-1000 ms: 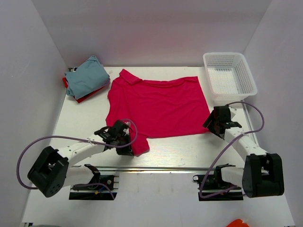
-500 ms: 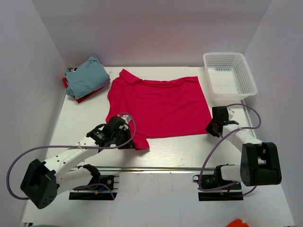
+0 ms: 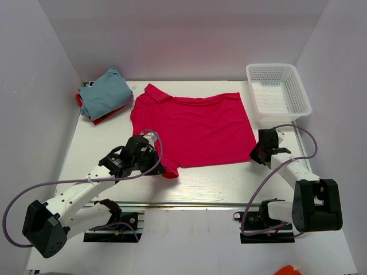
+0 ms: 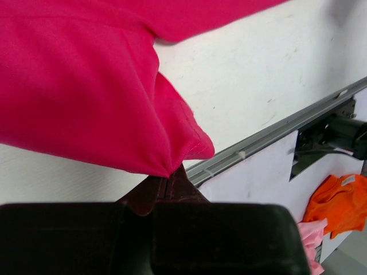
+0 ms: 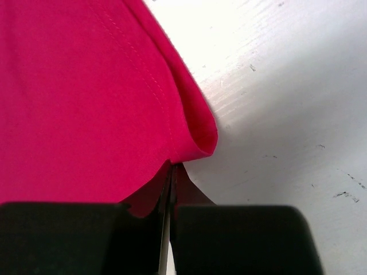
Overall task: Fold and stack the t-shirts
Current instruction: Grap the side of the flattened tshirt closest away from the robot with both arms, then fold the flattened tshirt in 1/3 of the way
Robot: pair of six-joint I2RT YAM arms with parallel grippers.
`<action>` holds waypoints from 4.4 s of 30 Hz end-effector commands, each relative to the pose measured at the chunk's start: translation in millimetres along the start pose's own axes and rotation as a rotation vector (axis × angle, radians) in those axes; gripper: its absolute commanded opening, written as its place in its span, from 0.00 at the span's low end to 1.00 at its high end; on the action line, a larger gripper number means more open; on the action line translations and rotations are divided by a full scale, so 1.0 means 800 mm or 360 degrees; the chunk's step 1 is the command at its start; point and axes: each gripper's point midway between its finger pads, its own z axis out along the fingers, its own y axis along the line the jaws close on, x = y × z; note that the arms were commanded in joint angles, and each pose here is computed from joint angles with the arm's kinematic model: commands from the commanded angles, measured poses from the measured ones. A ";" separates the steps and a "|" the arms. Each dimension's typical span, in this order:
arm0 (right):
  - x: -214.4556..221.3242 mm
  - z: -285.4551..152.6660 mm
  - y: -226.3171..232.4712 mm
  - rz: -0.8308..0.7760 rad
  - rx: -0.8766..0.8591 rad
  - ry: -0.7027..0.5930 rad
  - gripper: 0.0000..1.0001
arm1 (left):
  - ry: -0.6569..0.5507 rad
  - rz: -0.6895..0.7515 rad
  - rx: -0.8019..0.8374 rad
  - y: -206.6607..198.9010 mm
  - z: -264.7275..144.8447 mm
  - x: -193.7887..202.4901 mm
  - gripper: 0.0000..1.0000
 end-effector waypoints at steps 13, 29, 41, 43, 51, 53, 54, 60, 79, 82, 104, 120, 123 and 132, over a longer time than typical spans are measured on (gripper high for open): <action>-0.045 -0.012 0.047 -0.0047 -0.0184 -0.0079 0.00 | -0.0358 -0.0180 -0.0408 0.018 0.005 -0.152 0.00; -0.136 0.006 0.094 -0.0199 -0.0089 -0.0132 0.00 | -0.0279 -0.0233 -0.0384 0.088 0.075 -0.275 0.00; -0.202 0.029 0.135 -0.0386 -0.0089 -0.0226 0.00 | -0.0318 -0.0040 -0.0394 0.121 0.106 -0.369 0.00; -0.211 0.033 0.137 -0.0401 -0.0075 -0.0248 0.00 | -0.0355 -0.0065 -0.0428 0.136 0.099 -0.381 0.00; -0.214 0.077 0.143 -0.0456 0.0008 -0.0181 0.00 | -0.0324 -0.0083 -0.0456 0.171 0.130 -0.405 0.00; -0.224 0.080 0.145 -0.0449 0.0028 -0.0202 0.00 | -0.0315 -0.0106 -0.0490 0.185 0.134 -0.407 0.00; -0.223 0.083 0.147 -0.0454 0.0026 -0.0190 0.00 | -0.0306 -0.0123 -0.0501 0.194 0.137 -0.408 0.00; -0.235 0.105 0.164 -0.0492 0.0008 -0.0188 0.19 | -0.0341 -0.0081 -0.0424 0.193 0.147 -0.422 0.53; -0.160 0.019 0.247 -0.0777 -0.0754 -0.0136 0.90 | -0.0342 0.0003 -0.0231 0.135 0.088 -0.337 1.00; -0.140 0.028 0.234 -0.0736 -0.0696 -0.0073 0.90 | -0.0346 -0.0056 -0.0260 0.150 0.094 -0.304 1.00; 0.072 0.028 0.094 -0.0405 -0.0505 0.0605 0.90 | 0.0126 -0.0662 -0.0986 0.243 0.024 -0.042 0.99; 0.047 -0.124 0.157 -0.0679 -0.1239 0.0164 0.90 | -0.0348 -0.0263 -0.0439 0.130 -0.041 -0.108 0.99; 0.034 -0.125 0.164 -0.0661 -0.1254 0.0104 0.90 | -0.0333 -0.0217 -0.0375 0.123 -0.025 -0.123 0.99; 0.027 -0.107 0.169 -0.0650 -0.1194 0.0129 0.90 | -0.0086 -0.0156 -0.0292 0.115 0.054 -0.130 0.99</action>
